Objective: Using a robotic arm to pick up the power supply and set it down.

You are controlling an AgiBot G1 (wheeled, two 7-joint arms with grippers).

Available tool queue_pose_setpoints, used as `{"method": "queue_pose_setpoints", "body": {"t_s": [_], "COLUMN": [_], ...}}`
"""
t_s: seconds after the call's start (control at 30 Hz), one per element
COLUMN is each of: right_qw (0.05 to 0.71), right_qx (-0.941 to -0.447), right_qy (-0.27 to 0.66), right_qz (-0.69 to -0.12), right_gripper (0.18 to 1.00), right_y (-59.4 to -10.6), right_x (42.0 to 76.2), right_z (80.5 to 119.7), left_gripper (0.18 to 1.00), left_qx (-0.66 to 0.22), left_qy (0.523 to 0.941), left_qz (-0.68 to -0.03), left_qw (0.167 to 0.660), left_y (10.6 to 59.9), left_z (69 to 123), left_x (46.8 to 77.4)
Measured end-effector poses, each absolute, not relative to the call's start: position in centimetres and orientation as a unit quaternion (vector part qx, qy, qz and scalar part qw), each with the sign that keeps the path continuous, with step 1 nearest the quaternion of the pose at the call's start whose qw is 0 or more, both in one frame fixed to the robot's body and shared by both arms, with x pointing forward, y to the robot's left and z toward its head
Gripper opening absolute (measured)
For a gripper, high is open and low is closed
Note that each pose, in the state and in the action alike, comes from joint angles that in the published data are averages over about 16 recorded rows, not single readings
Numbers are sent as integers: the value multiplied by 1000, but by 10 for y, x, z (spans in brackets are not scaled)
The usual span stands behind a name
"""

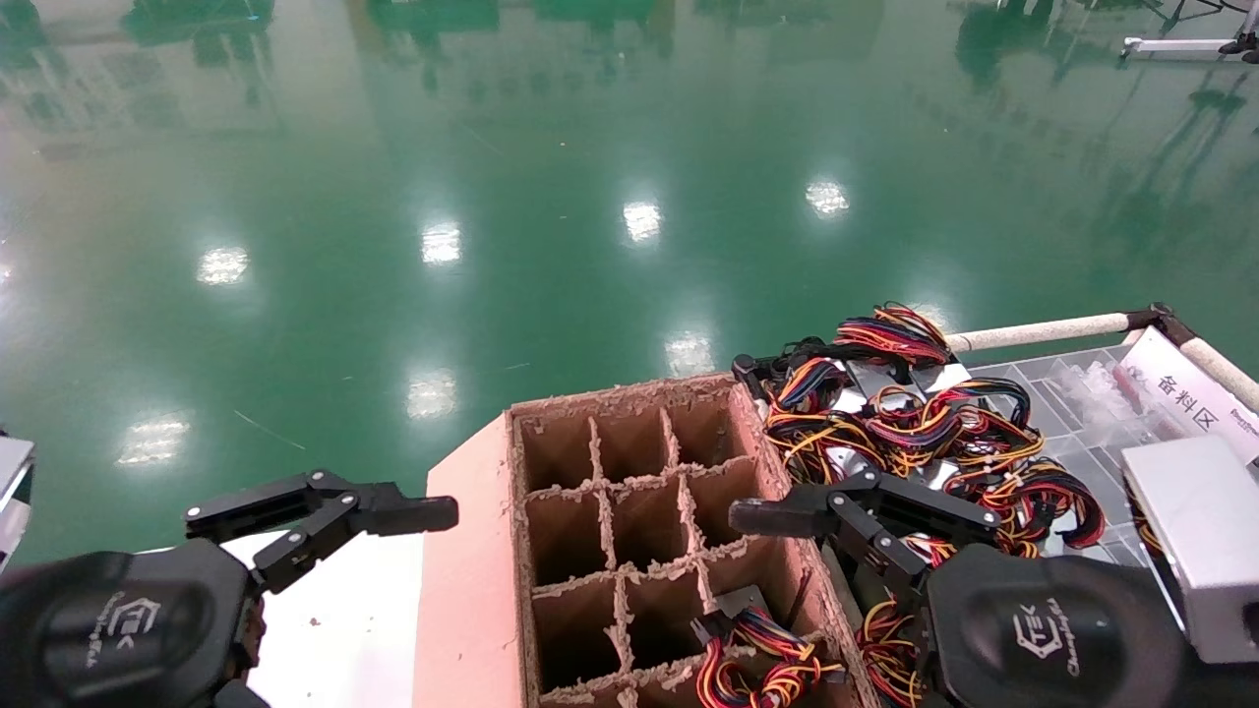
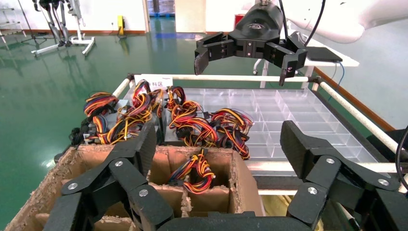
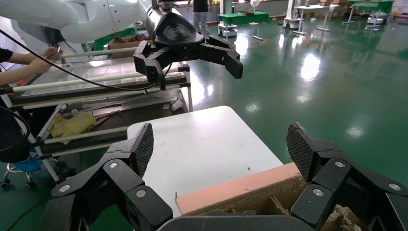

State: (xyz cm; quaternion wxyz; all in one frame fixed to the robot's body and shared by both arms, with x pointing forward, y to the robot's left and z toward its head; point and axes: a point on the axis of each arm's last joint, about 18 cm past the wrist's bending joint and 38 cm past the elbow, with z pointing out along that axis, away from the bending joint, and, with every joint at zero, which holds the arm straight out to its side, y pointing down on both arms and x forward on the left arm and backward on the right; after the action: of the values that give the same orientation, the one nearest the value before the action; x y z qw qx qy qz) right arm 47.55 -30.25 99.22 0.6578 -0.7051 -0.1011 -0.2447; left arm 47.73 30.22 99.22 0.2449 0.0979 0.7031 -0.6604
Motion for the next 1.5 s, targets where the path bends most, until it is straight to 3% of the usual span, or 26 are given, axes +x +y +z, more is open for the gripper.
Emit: {"method": "queue_pose_setpoints", "body": {"t_s": [0.23, 0.43, 0.93, 1.17, 1.5], "right_qw": [647, 609, 426, 364, 301], "right_qx": [-712, -737, -830, -854, -881], "right_qy": [-90, -77, -99, -135, -159], "right_qz": [-259, -285, -345, -346, -329], "right_gripper": [1000, 1000, 1000, 997, 957], "right_y": [-308, -313, -307, -292, -287], "right_x": [481, 493, 536, 551, 558], "right_z": [990, 982, 957, 959, 964], "left_gripper": [885, 786, 434, 305, 214], "left_qx": [98, 98, 98, 98, 98], "left_qy": [703, 703, 703, 703, 703], "left_qz": [-660, -660, -660, -660, -660], "left_qw": [245, 245, 245, 245, 245], "left_y": [302, 302, 302, 302, 302], "left_z": [992, 992, 992, 992, 992], "left_x": [477, 477, 477, 477, 477]}}
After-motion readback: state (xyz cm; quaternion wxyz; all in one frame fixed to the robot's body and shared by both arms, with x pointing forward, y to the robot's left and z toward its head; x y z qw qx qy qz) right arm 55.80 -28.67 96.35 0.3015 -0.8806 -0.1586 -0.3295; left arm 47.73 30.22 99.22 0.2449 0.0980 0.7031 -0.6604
